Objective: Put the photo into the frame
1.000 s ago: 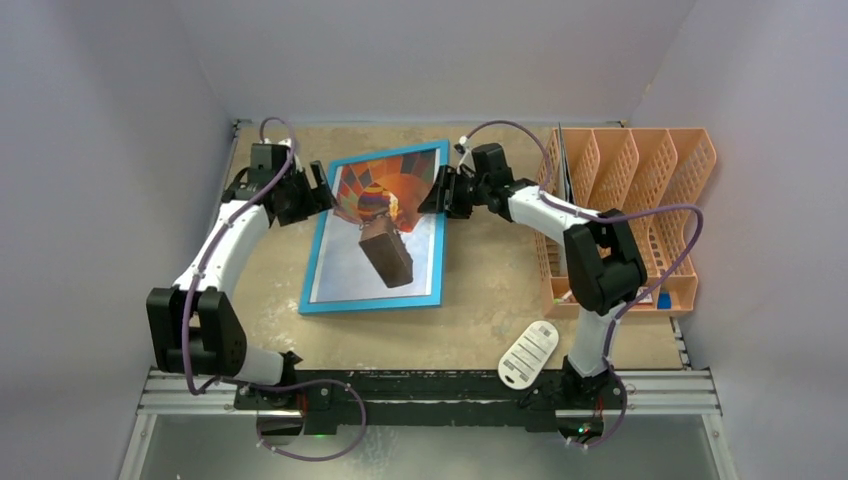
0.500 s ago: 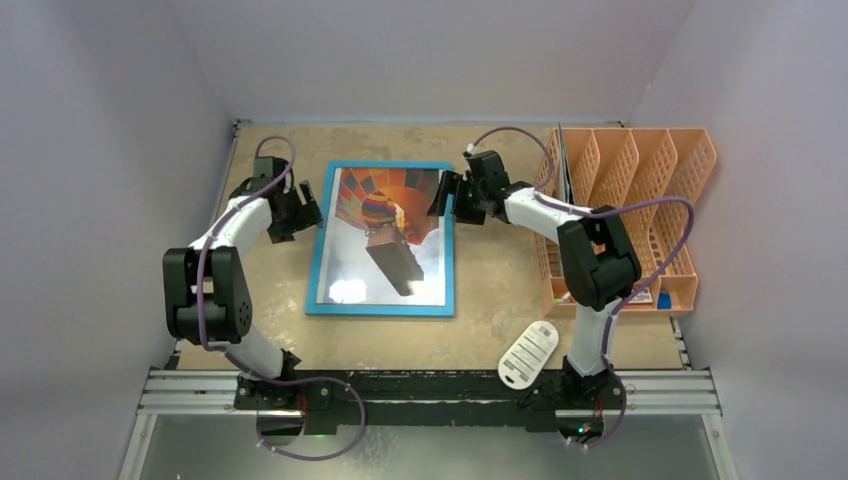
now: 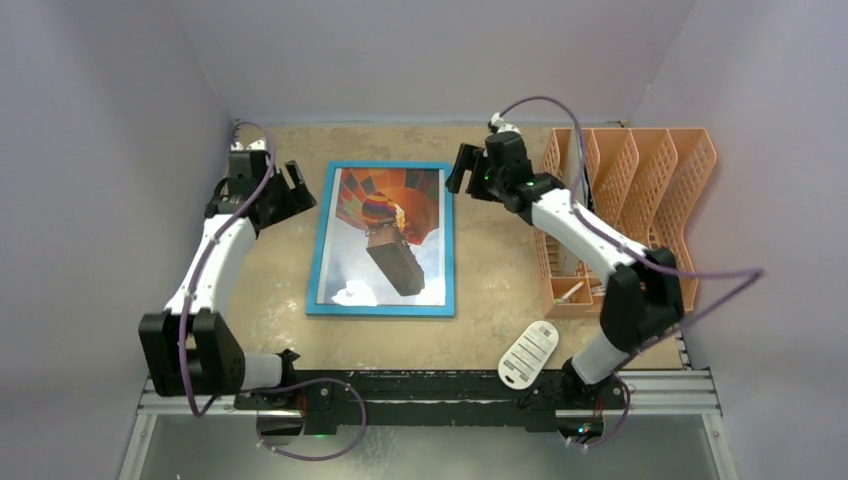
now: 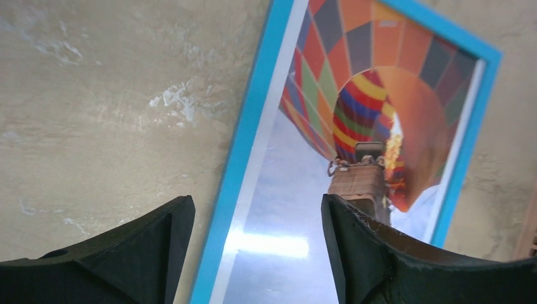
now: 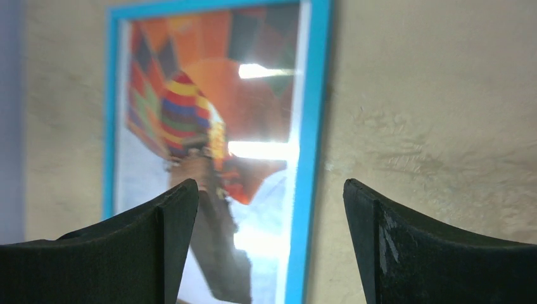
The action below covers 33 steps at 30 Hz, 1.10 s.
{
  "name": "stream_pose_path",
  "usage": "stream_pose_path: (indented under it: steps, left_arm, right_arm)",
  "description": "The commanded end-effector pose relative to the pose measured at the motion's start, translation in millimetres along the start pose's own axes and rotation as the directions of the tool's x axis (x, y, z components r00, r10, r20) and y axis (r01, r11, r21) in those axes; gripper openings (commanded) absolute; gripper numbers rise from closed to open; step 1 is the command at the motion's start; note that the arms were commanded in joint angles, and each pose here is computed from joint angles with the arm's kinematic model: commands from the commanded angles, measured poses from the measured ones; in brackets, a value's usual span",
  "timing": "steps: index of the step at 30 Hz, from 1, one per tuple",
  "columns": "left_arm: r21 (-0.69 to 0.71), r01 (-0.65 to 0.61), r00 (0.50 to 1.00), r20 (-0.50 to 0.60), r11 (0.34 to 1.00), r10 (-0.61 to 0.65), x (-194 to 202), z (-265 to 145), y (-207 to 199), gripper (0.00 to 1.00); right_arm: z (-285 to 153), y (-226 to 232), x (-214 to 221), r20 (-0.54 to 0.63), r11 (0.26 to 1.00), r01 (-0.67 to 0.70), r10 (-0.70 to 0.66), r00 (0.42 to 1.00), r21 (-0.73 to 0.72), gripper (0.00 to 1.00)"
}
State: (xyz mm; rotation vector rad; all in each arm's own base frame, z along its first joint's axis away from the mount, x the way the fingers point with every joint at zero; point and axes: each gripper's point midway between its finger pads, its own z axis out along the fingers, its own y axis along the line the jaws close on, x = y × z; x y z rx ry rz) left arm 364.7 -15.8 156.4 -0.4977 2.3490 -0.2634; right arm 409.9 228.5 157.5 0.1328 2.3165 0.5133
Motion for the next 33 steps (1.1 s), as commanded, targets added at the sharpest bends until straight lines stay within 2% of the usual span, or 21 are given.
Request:
stream_pose_path:
  steps: [1,7,13,15,17,21,26,33]
  left_arm:
    - [0.029,0.015,0.981,0.191,0.999,-0.021,-42,-59,-13,0.77]
    - [0.026,0.048,0.929,0.367,0.998,-0.055,-62,-135,-12,0.77]
    - [-0.035,0.106,0.91,0.407,0.994,-0.083,-53,-190,4,0.78]
    - [-0.04,0.132,0.893,0.438,0.99,-0.102,-51,-210,8,0.78]
    - [-0.026,0.127,0.882,0.46,0.992,-0.101,-51,-230,6,0.8]
    - [-0.082,0.127,0.873,0.483,0.989,-0.072,-46,-266,17,0.83]
    - [-0.035,0.127,0.844,0.53,0.991,-0.089,-40,-305,14,0.86]
    - [-0.087,0.127,0.85,0.522,0.988,-0.063,-30,-330,24,0.91]
  right_arm:
    - [-88,26,-70,0.263,0.999,0.019,-0.01,0.965,-0.032,0.86]
    - [-185,23,-103,0.479,0.998,-0.016,0.041,0.877,-0.057,0.87]
    - [-284,4,-129,0.649,0.999,-0.034,0.043,0.76,-0.026,0.88]
    - [-310,-1,-136,0.686,0.999,-0.034,0.037,0.727,-0.018,0.9]
    - [-334,-9,-139,0.716,0.999,-0.045,0.03,0.697,0.002,0.98]
    - [-366,-29,-133,0.751,0.996,-0.086,0.029,0.66,0.038,0.99]
    - [-401,-35,-131,0.785,0.995,-0.102,0.06,0.616,0.004,0.99]
    - [-411,-37,-123,0.775,0.992,-0.12,0.1,0.624,-0.031,0.99]
